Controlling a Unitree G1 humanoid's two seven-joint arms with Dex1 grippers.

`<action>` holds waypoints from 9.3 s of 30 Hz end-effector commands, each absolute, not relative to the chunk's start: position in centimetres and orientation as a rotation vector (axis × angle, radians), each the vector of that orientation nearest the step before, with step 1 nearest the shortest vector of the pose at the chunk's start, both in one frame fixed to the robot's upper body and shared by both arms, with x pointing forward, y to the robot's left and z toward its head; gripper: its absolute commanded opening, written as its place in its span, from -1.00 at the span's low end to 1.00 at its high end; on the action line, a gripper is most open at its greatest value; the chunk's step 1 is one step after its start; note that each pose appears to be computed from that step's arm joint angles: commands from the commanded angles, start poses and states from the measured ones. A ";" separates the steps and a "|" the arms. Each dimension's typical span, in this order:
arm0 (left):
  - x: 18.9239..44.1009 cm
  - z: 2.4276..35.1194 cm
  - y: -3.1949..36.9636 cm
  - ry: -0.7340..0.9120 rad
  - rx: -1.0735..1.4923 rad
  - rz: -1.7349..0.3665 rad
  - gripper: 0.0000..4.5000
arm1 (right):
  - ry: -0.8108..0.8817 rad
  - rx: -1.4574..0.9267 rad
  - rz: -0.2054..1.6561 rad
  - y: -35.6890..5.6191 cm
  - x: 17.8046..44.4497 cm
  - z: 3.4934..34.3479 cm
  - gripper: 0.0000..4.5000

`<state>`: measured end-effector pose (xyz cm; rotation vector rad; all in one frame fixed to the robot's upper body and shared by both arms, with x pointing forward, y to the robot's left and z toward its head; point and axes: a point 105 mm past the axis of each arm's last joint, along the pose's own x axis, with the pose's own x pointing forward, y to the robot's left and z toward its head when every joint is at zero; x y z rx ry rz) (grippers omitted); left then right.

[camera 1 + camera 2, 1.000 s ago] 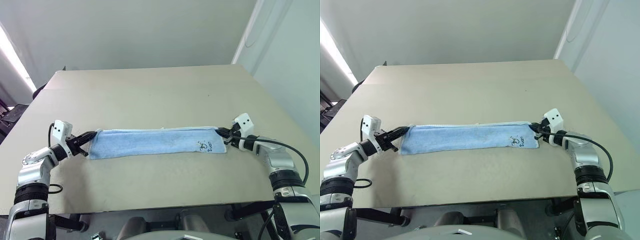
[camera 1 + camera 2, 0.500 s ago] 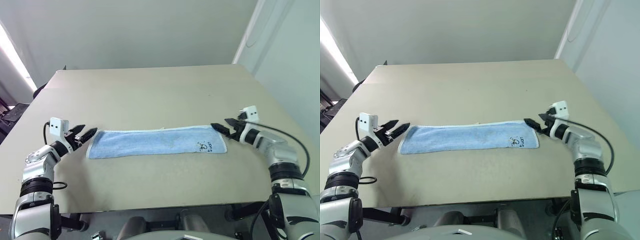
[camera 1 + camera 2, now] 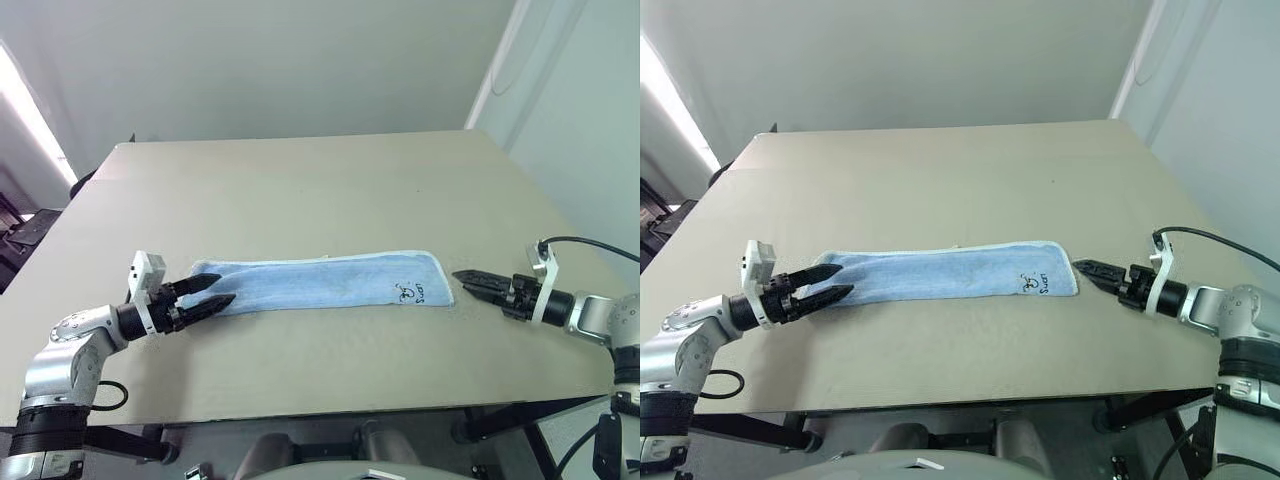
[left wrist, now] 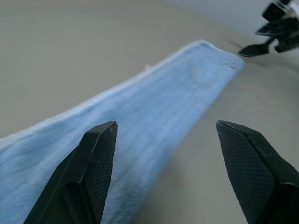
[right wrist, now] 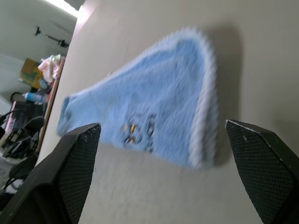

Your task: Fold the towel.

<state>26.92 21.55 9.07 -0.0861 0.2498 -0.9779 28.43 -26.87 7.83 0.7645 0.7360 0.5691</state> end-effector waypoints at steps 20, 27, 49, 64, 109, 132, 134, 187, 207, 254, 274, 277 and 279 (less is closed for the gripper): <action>27.1 9.2 19.6 0.229 -0.016 -1.018 0.59 | 0.851 0.862 0.598 -21.0 30.7 5.0 0.99; 27.0 9.0 19.6 0.229 -0.016 -0.995 0.59 | 0.895 0.868 0.558 -19.1 32.3 3.7 0.99; 27.8 9.3 20.9 0.235 0.004 -0.962 0.59 | 0.826 0.656 0.429 -26.8 31.8 7.8 -0.98; 28.1 9.4 20.9 0.229 0.001 -0.958 0.59 | 0.546 0.019 0.865 -21.7 30.8 14.9 -0.98; 27.4 9.1 21.6 0.234 -0.113 -0.882 0.59 | 0.199 0.216 1.204 -8.7 33.4 15.7 0.73; 27.0 8.8 22.2 0.251 -0.102 -0.845 0.59 | 0.367 -0.174 1.154 -6.0 33.3 4.4 0.73; 27.2 9.0 22.3 0.248 -0.122 -0.832 0.59 | 0.351 -0.147 1.134 -5.7 34.0 4.9 0.73; 28.8 4.9 20.0 0.864 -0.452 -0.832 -0.98 | 0.399 0.301 0.956 -8.7 35.2 11.4 1.00; 27.0 11.5 27.0 0.794 -0.304 -0.759 -0.98 | 0.331 0.241 1.091 -9.6 32.7 12.5 1.00; 30.9 11.1 7.8 0.610 -0.285 -1.352 0.90 | 0.363 0.218 0.890 -13.5 32.5 10.6 1.00; 34.6 9.7 7.6 0.129 0.057 -1.217 0.90 | 0.263 0.166 0.826 -14.3 33.7 11.1 1.00; 34.7 9.1 6.7 0.136 0.032 -1.236 0.90 | 0.248 0.153 0.811 -14.6 33.8 11.3 1.00; 34.3 7.7 6.4 0.168 0.070 -1.253 0.90 | 0.238 0.144 0.800 -14.8 33.8 11.4 1.00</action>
